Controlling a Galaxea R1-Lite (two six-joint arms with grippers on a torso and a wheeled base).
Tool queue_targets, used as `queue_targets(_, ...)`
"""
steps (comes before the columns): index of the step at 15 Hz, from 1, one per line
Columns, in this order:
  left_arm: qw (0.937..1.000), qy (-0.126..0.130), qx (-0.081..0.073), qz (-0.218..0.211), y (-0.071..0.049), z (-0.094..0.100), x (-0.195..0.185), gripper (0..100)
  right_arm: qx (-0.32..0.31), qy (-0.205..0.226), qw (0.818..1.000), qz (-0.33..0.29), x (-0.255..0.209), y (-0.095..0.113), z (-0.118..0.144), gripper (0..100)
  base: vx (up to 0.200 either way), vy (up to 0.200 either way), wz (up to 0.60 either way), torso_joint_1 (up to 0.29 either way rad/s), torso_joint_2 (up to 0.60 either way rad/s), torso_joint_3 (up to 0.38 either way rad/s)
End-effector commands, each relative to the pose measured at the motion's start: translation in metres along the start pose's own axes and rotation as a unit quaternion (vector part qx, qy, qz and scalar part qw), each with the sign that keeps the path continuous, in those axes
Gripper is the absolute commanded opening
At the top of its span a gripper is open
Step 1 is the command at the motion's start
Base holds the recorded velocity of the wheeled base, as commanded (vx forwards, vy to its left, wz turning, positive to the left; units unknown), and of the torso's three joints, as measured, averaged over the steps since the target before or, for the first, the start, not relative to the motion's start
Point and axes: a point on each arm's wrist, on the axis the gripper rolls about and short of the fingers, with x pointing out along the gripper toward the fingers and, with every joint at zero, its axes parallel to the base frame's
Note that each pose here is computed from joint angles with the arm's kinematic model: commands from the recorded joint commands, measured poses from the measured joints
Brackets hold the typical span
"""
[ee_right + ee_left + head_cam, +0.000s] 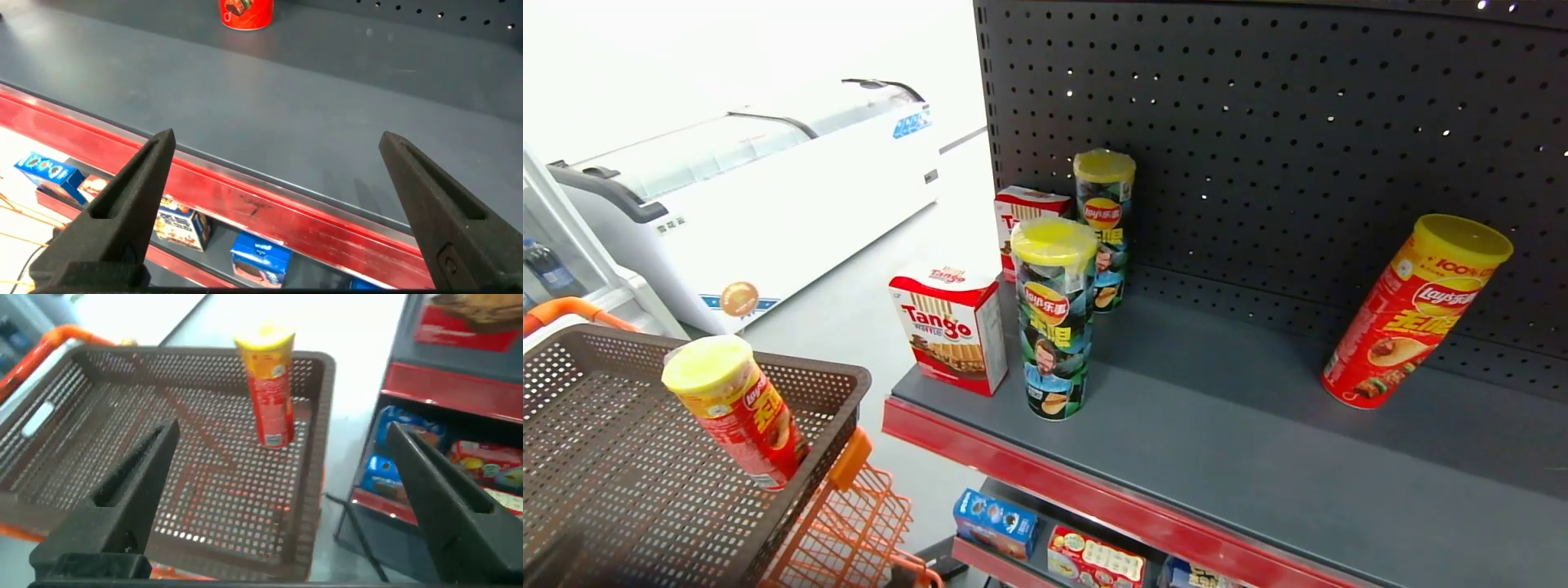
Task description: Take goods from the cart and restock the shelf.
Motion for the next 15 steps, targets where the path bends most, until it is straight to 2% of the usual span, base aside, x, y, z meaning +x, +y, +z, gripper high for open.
queue_targets(1,0.9943,0.1,-0.007,0.036,0.005,0.004,0.05,100,0.0,0.0,1.0,0.0,0.0,0.0,0.0,100,0.0,0.0,0.0,0.0,0.0,0.0)
queue_targets(2,0.9933,0.11,-0.006,0.035,0.005,0.002,0.056,100,0.0,0.0,1.0,0.0,0.0,0.0,0.0,100,0.0,0.0,0.0,0.0,0.0,0.0)
queue_targets(3,0.991,0.131,-0.005,0.029,0.004,-0.003,0.07,100,0.0,0.0,1.0,0.0,0.0,0.0,0.0,100,0.0,0.0,0.0,0.0,0.0,0.0)
queue_targets(5,0.9897,0.141,-0.008,0.022,0.002,-0.012,0.086,100,0.0,0.0,1.0,0.0,0.0,0.0,0.0,100,0.0,0.0,0.0,0.0,0.0,0.0)
queue_targets(9,0.9883,0.142,-0.055,0.015,-0.005,-0.033,0.127,100,0.0,0.0,1.0,0.0,0.0,0.0,0.0,100,0.0,0.0,0.0,0.0,0.0,0.0)
queue_targets(11,0.989,0.123,-0.08,0.019,-0.005,-0.035,0.148,100,0.0,0.0,1.0,0.0,0.0,0.0,0.0,100,0.0,0.0,0.0,0.0,0.0,0.0)
queue_targets(12,0.9889,0.119,-0.087,0.02,-0.005,-0.036,0.155,100,0.0,0.0,1.0,0.0,0.0,0.0,0.0,100,0.0,0.0,0.0,0.0,0.0,0.0)
queue_targets(14,0.9915,0.091,-0.089,0.027,-0.003,-0.038,0.18,100,0.0,0.0,1.0,0.0,0.0,0.0,0.0,100,0.0,0.0,0.0,0.0,0.0,0.0)
queue_targets(15,0.9919,0.088,-0.087,0.03,-0.003,-0.041,0.185,100,0.0,0.0,1.0,0.0,0.0,0.0,0.0,100,0.0,0.0,0.0,0.0,0.0,0.0)
